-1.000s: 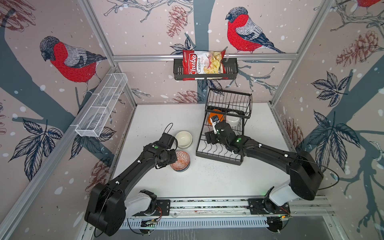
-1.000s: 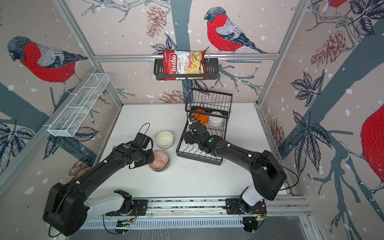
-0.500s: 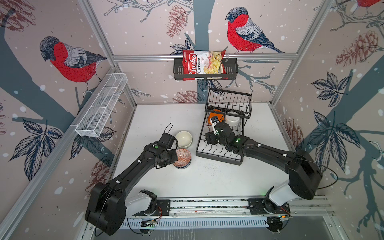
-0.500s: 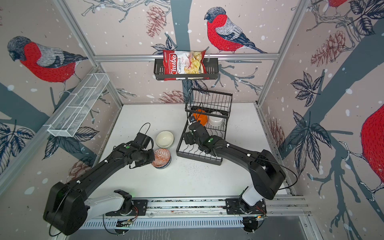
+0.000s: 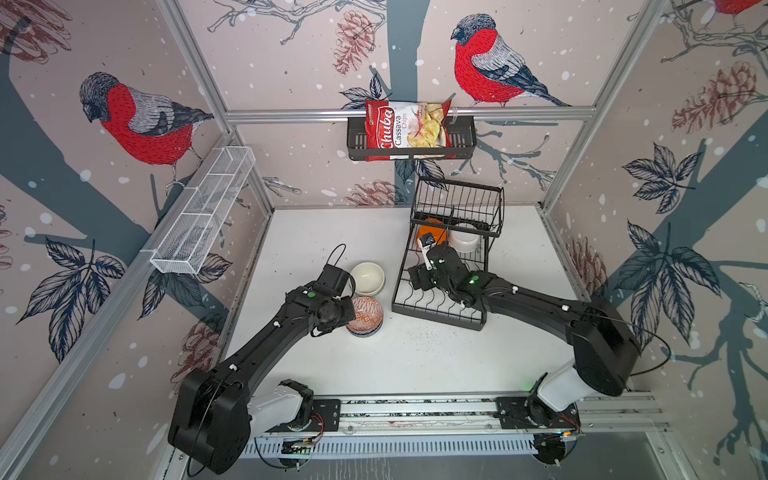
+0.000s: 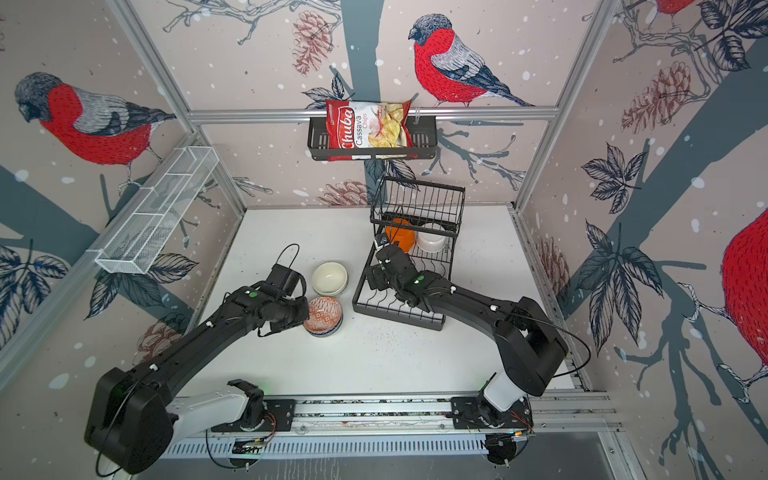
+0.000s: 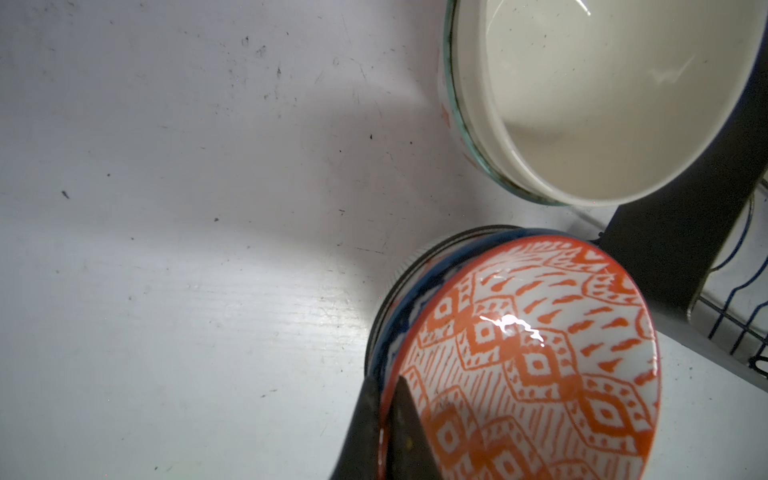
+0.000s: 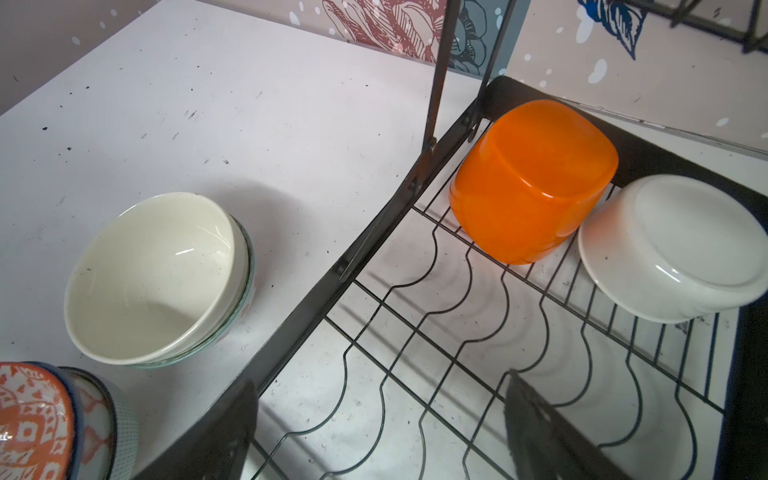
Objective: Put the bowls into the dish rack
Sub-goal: 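Grasp the rim of the orange patterned bowl with the left gripper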
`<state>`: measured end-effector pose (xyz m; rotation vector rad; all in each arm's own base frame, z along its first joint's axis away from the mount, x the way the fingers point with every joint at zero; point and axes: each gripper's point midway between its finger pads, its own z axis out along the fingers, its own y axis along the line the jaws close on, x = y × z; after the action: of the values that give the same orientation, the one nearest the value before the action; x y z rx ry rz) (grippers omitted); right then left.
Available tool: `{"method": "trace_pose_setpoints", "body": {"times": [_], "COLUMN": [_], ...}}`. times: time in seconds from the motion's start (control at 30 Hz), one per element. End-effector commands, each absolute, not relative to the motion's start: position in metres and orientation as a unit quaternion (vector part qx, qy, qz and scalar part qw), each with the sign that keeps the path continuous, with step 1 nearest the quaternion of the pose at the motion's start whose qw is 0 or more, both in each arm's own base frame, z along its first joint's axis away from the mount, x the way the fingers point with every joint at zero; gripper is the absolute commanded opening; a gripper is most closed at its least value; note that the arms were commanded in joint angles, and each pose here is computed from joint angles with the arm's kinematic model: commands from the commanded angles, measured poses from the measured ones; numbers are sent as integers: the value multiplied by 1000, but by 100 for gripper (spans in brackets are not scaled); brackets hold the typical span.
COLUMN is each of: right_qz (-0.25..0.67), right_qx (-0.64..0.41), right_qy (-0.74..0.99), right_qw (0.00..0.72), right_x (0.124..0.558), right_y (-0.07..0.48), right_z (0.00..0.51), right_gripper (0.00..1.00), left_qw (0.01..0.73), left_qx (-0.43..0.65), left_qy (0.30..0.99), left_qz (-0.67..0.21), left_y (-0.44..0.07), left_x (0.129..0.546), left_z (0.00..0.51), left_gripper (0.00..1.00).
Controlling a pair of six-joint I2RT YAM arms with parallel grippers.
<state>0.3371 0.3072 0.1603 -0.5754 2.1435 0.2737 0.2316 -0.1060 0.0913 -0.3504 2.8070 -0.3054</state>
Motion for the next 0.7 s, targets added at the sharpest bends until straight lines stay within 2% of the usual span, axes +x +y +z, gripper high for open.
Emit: {"method": "trace_pose_setpoints", "body": {"times": [0.0,0.13,0.33,0.43,0.67], "right_qz": [117,116,117,117,115], "right_qx": [-232,-233,-235,-236,-237], "right_qy": [856,857,857,857,856], "right_qw": [447,445,444,444,444], "right_x": [340,340,340,340,339], "right_y": [312,312,314,314,313], "right_z": [167,165,164,163,162], "right_gripper": [92,92,92,92,91], "left_qw": [147,146,151,152,154], "left_qx": [-112,-107,-105,-105,-104], "left_qy": [977,978,978,978,977], "left_qz": [-104,-105,-98,-96,-100], "left_y": [-105,-106,-104,-103,-105], "left_x": [231,231,233,232,234], "left_z": [93,94,101,101,102], "left_gripper": [3,8,9,16,7]}}
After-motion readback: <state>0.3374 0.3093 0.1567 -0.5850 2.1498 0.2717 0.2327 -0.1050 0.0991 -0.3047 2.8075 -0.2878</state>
